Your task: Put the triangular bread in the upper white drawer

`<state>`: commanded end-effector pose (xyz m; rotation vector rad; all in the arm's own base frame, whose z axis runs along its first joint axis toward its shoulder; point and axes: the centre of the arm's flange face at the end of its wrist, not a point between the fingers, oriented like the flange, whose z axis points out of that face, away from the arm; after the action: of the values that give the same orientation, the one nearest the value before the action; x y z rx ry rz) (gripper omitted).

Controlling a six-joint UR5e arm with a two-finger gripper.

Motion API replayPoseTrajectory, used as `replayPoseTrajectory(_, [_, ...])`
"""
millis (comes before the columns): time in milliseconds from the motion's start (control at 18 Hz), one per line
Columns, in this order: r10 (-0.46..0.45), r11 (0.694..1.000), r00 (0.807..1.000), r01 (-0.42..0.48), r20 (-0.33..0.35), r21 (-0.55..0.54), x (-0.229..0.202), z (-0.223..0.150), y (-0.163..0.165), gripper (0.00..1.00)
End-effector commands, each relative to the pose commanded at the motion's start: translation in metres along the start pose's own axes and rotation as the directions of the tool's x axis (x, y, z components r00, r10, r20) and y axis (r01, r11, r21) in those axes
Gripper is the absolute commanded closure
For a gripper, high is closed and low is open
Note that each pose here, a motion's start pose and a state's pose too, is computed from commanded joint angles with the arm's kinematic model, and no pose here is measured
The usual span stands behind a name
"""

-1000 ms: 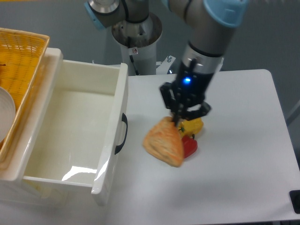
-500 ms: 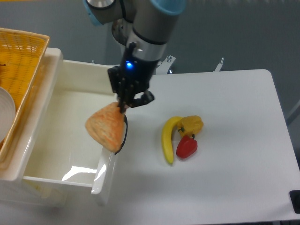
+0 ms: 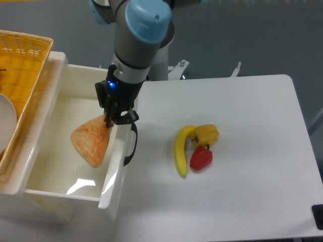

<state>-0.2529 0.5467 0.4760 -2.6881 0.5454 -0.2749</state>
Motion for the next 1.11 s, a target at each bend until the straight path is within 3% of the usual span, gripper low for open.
replayPoseTrajectory(167, [0.001, 1.000, 1.000, -0.001, -0.009, -0.002, -0.002, 0.012, -0.001, 0.59])
replayPoseTrajectory(222, [0.012, 1.000, 1.000, -0.013, -0.011, -0.003, 0.000, 0.020, -0.006, 0.48])
replayPoseTrajectory(333, [0.029, 1.000, 1.000, -0.029, 0.001, 0.003, -0.001, 0.025, -0.011, 0.00])
replayPoseTrajectory(500, [0.026, 1.000, 1.000, -0.026, 0.005, 0.009, 0.001, 0.021, -0.012, 0.00])
replayPoseTrajectory(722, [-0.076, 0.997, 0.997, 0.075, 0.020, 0.014, -0.004, 0.013, -0.008, 0.00])
replayPoseTrajectory(944, [-0.205, 0.973, 0.977, 0.198, 0.051, 0.116, -0.027, -0.016, 0.004, 0.00])
replayPoseTrajectory(1111, [-0.262, 0.957, 0.958, 0.241, 0.121, 0.162, -0.053, -0.040, 0.027, 0.00])
